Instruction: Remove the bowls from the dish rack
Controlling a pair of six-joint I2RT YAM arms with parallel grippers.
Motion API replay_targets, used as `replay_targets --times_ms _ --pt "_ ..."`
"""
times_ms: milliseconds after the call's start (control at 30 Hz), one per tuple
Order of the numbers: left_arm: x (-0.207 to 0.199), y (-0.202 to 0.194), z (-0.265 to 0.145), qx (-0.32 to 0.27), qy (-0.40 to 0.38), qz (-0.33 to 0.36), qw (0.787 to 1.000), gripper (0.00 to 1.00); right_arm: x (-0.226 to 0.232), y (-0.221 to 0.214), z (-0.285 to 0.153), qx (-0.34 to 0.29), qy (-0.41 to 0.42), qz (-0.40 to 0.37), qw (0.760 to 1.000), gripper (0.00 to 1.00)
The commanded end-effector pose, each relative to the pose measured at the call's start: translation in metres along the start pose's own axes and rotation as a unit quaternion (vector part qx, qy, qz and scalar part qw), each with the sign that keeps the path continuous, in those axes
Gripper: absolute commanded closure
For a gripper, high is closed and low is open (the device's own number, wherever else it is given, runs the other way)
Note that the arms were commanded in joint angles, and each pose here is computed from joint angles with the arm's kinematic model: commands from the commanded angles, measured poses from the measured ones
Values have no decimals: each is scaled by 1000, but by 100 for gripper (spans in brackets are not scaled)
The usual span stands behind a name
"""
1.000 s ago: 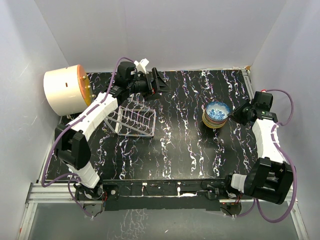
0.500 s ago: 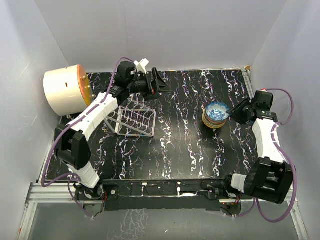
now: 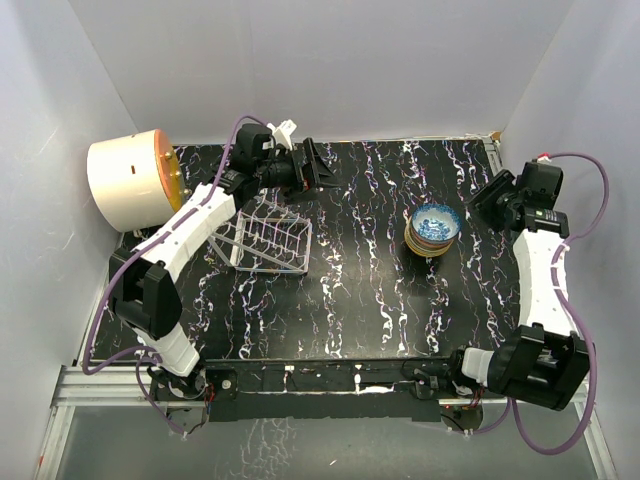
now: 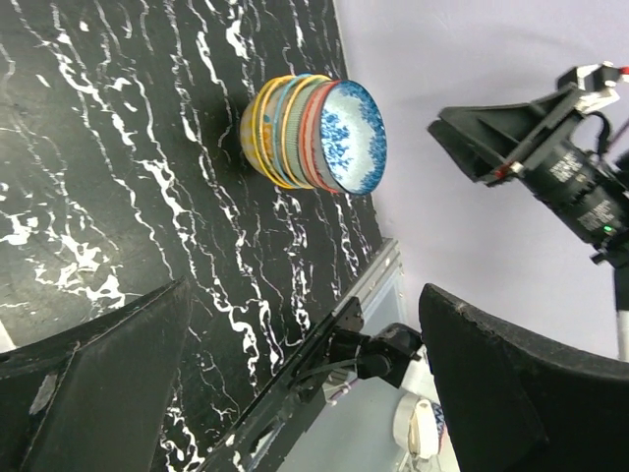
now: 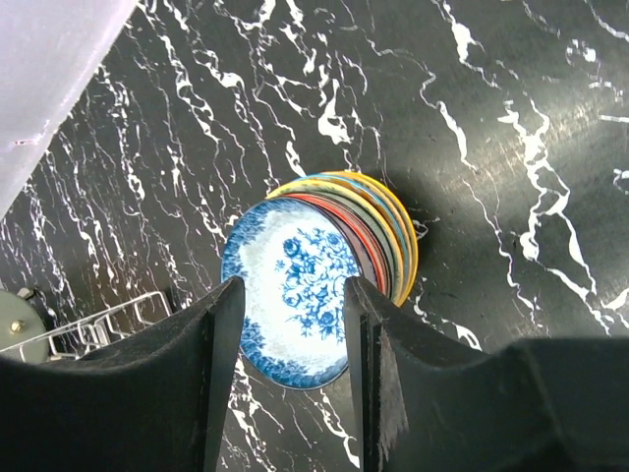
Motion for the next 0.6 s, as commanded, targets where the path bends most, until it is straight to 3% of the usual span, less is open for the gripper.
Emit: replay_targets --times_ms 0,233,400,567 --pt "-18 13 -23 -30 38 39 998 4 32 20 -25 -45 63 -49 996 51" --pt "-40 33 -47 -73 67 59 993 4 75 37 -51 -80 148 -95 981 42" --pt "-51 45 -66 -108 106 84 985 4 91 40 -53 -66 195 -86 975 23" --pt "-67 61 -106 -190 162 129 960 5 104 43 -61 -68 231 -97 966 18"
Point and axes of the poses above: each gripper's point midway between its finger pads, its own z axis out along the fingers, its own x axis along the line the jaws close on, y = z × x, the point moved 8 cm from there along -z, back along the fingers, and after that the axes turned 11 degrees about z, right-handed, at the moved point
